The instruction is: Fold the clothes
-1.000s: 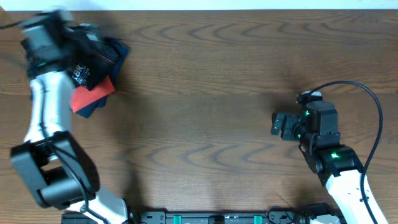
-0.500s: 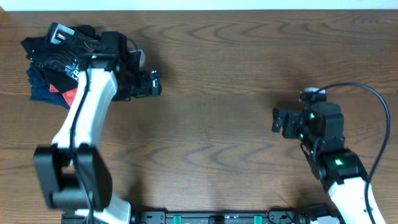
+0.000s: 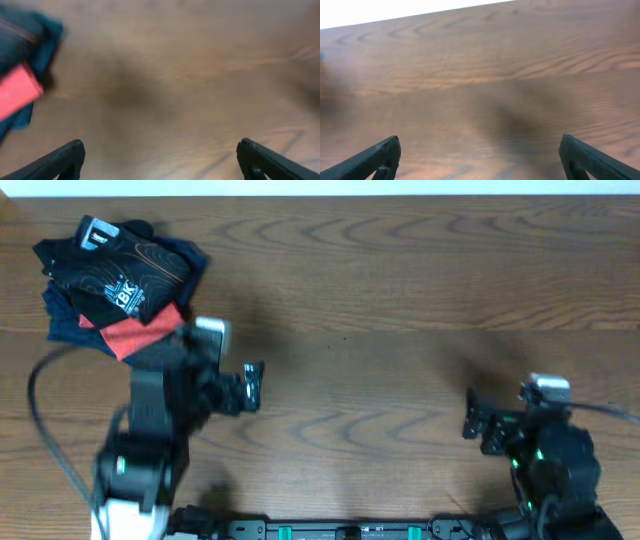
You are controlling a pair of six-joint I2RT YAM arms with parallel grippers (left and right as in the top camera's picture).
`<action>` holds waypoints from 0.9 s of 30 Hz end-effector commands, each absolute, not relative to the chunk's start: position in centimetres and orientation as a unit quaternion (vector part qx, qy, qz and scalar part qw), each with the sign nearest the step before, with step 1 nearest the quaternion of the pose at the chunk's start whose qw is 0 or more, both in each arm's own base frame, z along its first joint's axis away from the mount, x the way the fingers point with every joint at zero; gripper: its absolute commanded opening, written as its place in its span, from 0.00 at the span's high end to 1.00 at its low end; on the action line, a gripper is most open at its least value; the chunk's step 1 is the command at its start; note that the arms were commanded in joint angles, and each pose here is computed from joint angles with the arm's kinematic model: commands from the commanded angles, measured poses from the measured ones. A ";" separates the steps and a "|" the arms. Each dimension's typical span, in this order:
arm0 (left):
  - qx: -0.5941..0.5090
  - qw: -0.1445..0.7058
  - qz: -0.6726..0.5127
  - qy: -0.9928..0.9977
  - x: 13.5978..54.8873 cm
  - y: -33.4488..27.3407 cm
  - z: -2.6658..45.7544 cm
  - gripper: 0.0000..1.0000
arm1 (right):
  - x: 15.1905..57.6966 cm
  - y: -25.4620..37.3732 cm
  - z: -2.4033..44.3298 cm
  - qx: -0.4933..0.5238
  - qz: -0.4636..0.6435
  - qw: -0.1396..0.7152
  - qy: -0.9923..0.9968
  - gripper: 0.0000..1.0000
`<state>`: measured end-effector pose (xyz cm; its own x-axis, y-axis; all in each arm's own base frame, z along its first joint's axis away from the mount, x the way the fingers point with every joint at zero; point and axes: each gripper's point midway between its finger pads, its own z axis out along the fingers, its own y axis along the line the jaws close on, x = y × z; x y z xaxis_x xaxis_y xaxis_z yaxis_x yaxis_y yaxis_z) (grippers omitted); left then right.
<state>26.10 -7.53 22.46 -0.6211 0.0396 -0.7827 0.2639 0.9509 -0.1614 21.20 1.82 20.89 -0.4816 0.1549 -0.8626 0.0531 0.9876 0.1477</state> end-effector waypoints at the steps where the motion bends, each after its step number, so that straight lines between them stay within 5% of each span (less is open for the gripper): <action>1: 0.095 0.468 -0.126 0.869 25.2 -7.4 23.0 0.02 | 20.8 0.8 21.5 0.077 0.032 0.522 0.849 0.01; 27: 0.096 0.479 -0.127 0.863 23.8 -7.2 23.5 0.02 | 17.3 0.7 16.3 0.056 0.016 0.409 0.911 0.01</action>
<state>23.75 -7.30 23.70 -0.5239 0.0290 -0.8513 0.2871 0.9469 -0.1445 17.45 0.62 16.46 -0.6528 0.1156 -0.7487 0.0934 0.9930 0.0718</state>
